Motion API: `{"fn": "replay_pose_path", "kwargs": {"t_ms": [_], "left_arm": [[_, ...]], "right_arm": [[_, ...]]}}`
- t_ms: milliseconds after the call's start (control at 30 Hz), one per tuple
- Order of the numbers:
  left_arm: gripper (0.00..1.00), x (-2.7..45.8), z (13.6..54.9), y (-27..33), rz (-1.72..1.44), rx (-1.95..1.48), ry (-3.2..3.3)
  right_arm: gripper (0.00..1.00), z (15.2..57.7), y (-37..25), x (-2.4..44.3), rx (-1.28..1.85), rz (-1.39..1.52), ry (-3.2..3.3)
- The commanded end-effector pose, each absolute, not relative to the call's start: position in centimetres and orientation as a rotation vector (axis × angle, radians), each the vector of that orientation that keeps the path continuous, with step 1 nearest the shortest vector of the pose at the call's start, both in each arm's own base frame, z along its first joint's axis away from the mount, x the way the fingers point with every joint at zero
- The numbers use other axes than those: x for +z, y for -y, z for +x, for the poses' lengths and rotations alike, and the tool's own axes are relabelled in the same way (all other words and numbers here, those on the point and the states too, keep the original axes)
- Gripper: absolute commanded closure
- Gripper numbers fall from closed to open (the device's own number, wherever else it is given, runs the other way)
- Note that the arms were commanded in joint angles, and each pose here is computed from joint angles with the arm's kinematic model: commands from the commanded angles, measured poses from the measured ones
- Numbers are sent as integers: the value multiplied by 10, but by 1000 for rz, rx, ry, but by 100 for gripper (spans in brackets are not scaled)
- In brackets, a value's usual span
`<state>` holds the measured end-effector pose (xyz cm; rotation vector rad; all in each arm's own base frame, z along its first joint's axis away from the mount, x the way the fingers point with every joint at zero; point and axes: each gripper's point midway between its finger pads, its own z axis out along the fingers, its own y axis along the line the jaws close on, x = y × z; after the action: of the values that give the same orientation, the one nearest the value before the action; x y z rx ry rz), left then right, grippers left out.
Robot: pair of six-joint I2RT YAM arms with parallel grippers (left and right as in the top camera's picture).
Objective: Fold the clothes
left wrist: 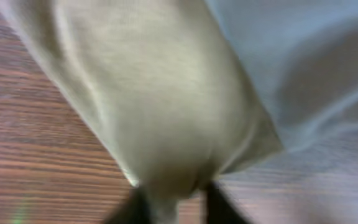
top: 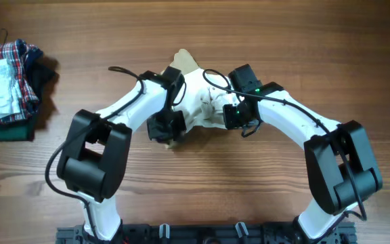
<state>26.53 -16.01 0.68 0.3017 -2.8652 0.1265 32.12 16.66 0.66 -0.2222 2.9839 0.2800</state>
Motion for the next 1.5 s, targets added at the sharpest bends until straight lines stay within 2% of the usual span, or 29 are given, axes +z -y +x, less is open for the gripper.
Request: {"fn": "replay_pose_path", "kwargs": {"t_ms": [0, 67, 133, 167, 433, 733, 867, 1033, 1200, 1467], "left_arm": [[96, 7, 269, 148, 336, 33, 2907], [96, 7, 270, 146, 335, 17, 2915], [96, 8, 274, 142, 313, -14, 2939], [96, 11, 277, 143, 282, -10, 2950], [96, 66, 315, 142, 216, -48, 3106], [96, 74, 340, 140, 179, -85, 3210], [96, 81, 358, 148, 53, -35, 3287], [96, 86, 389, 146, 124, 36, 3389], [96, 88, 401, 139, 172, 58, 3423], [96, 93, 420, 145, 185, 113, 3499]], "right_arm": [[86, 329, -166, 7, 252, -245, -2967], [86, 329, -166, 7, 251, -244, -2968], [95, 329, -166, 7, 251, -243, -2969], [96, 329, -166, 7, 253, -242, -2969], [96, 326, -169, 18, 276, -166, -3014], [96, 341, -176, 57, 282, -138, -3007], [96, 342, -175, 58, 285, -91, -3009], [96, 348, -173, 59, 292, -26, -2993], [96, 361, -161, 61, 311, 150, -2967], [96, 375, -158, 63, 335, 199, -2914]]}}
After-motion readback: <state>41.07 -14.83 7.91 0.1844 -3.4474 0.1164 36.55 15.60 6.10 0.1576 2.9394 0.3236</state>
